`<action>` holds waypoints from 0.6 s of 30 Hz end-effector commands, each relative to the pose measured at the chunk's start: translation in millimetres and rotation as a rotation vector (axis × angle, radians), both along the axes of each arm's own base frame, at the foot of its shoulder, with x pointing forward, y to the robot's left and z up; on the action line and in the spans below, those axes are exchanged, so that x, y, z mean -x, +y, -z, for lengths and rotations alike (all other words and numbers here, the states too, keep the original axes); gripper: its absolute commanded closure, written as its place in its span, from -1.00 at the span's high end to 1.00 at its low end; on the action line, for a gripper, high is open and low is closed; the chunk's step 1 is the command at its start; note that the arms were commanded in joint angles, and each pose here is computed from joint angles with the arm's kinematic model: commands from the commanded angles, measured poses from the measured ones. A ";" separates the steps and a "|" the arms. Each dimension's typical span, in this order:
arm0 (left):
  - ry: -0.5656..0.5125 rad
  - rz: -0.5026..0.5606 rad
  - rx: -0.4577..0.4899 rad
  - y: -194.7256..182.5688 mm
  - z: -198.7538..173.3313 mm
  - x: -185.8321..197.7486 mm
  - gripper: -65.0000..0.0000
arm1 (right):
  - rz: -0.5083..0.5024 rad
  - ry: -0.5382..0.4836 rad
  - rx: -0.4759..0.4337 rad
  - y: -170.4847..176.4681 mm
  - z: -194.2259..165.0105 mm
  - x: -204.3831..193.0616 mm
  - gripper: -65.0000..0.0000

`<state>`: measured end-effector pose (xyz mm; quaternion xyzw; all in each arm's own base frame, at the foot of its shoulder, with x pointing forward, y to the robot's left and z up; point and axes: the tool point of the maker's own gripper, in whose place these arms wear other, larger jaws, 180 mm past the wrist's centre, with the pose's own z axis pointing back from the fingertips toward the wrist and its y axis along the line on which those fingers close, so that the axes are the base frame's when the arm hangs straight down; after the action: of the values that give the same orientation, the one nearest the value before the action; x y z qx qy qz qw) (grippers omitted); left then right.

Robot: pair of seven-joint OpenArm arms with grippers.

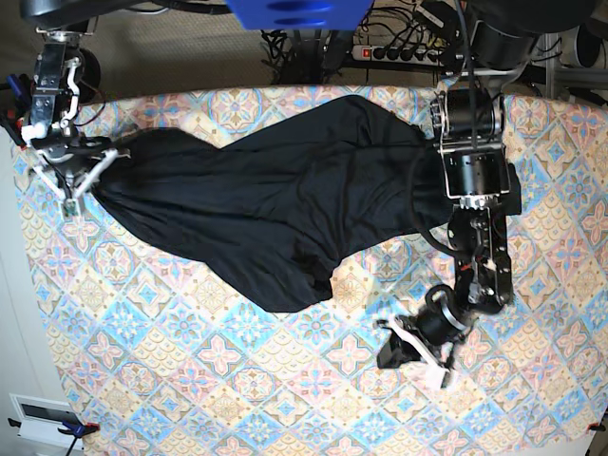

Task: Layout the t-shirt on the table in an organized manner, then fold the t-shirt properly
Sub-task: 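Grasp the shirt body with the left gripper and pull it outward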

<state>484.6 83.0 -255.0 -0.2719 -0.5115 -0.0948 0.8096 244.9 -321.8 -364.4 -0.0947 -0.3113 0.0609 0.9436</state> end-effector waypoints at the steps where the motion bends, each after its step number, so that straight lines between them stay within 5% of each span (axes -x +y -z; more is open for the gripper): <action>1: -0.063 0.025 0.016 -10.8 -20.5 -5.2 -1.00 | 0.011 -0.072 0.036 -13.9 -22.0 -12.7 -1.00; 10: 0.128 0.036 0.082 -35.6 62.4 9.7 -0.57 | 0.116 -0.066 0.062 -48.3 -30.7 0.7 -0.98; 18: 0.177 0.077 0.145 -79.5 82.0 20.6 -0.43 | 0.080 -0.077 0.071 -35.8 -36.5 5.5 -0.58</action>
<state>450.0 7.9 -362.9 -0.3452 -0.4040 -0.0586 0.8451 229.7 -353.8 -343.3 -0.1318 -0.3189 0.0203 0.9383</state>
